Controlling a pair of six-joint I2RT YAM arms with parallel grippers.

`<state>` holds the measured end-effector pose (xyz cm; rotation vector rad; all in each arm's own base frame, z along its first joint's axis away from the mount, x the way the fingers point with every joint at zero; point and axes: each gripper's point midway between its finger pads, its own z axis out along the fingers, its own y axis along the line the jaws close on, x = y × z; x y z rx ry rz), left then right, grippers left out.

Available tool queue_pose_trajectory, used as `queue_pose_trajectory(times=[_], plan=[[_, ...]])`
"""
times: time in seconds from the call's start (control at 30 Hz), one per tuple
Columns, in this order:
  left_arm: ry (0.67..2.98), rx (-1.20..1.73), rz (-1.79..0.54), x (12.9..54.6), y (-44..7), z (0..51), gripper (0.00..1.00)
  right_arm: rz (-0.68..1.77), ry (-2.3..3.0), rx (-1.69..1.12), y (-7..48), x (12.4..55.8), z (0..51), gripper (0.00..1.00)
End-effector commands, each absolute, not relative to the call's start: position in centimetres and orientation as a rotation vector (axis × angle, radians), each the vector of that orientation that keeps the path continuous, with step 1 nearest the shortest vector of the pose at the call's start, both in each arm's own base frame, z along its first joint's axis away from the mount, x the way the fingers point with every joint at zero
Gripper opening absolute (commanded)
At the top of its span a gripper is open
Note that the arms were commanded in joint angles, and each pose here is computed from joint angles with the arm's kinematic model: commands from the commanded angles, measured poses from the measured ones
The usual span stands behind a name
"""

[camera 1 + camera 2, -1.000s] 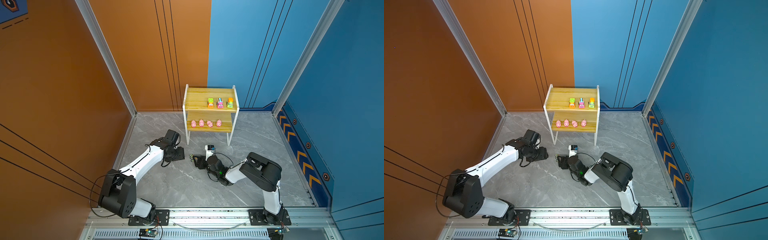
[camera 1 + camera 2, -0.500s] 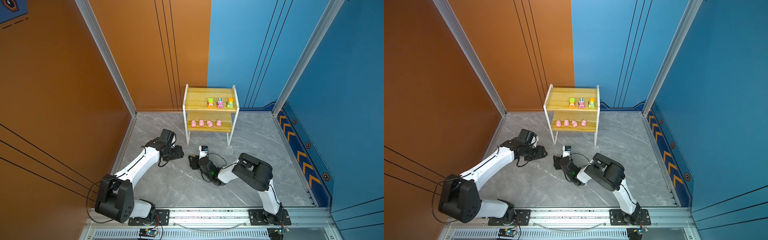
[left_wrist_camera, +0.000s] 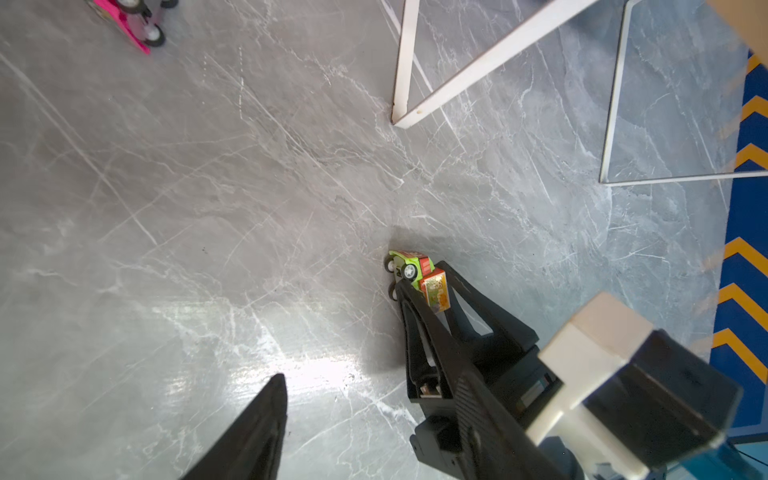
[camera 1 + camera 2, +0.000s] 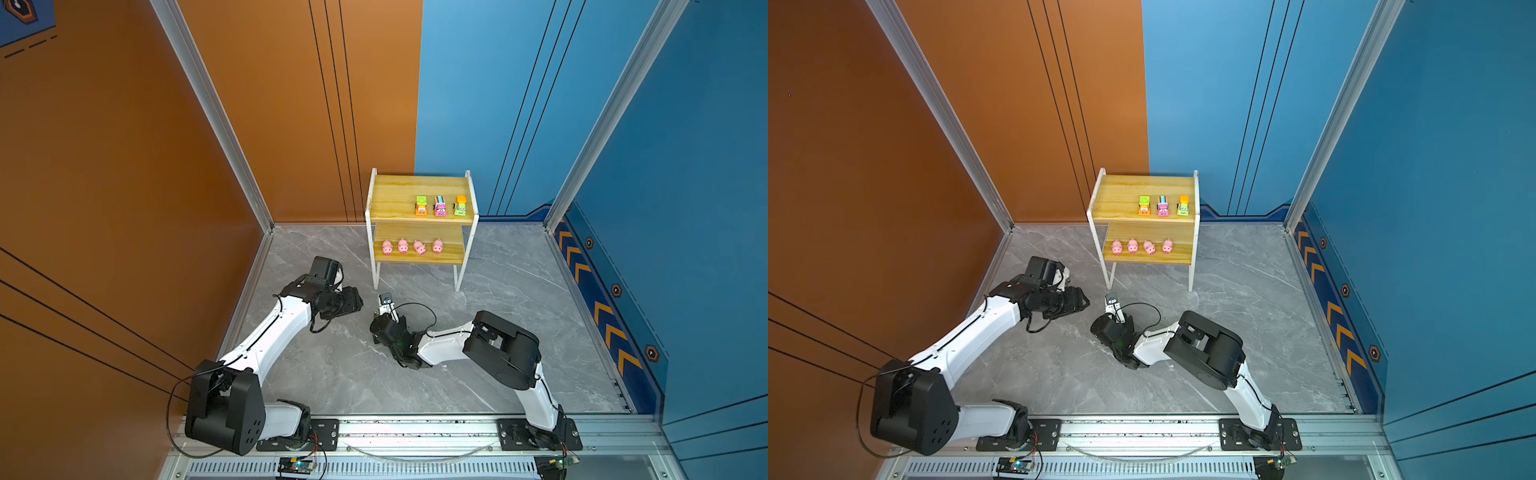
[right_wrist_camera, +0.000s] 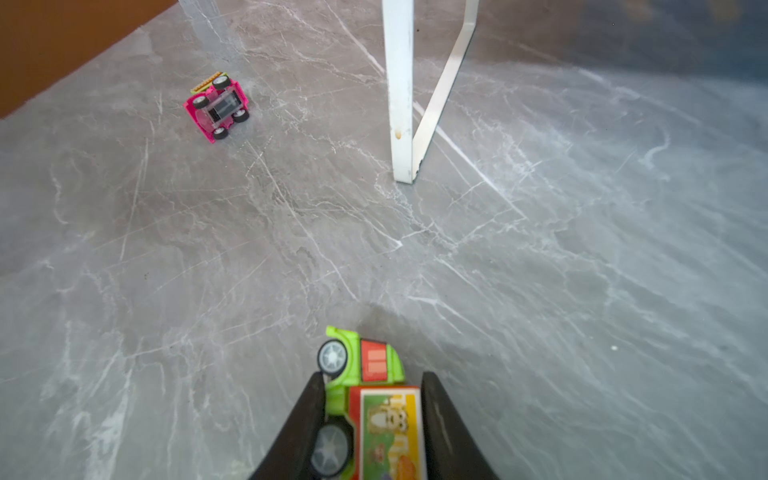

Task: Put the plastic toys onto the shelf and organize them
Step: 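Lower the right gripper onto the green-red box truck and close on it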

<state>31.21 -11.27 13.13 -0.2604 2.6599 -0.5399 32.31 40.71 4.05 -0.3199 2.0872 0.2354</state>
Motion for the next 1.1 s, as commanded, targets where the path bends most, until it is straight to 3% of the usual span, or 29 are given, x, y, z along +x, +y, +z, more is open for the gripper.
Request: queue_pose_trajectory(times=[0.0, 0.3, 0.6, 1.07], plan=[[2.639, -0.262, -0.557, 31.1, -10.7, 13.4, 0.67, -0.084, 2.054, -0.491, 38.0, 32.0, 6.0, 0.28], [2.618, -0.297, -0.575, 31.4, -10.2, 13.6, 0.67, -0.587, 1.953, -0.759, 33.1, 30.7, 9.7, 0.26], [2.607, -0.3, -0.581, 31.4, -10.1, 13.9, 0.67, -0.971, 1.866, -1.054, 32.7, 28.8, 7.6, 0.26], [2.563, -0.393, -0.56, 32.1, -7.8, 14.5, 0.67, -1.036, 1.858, -1.282, 35.1, 27.6, 4.2, 0.29]])
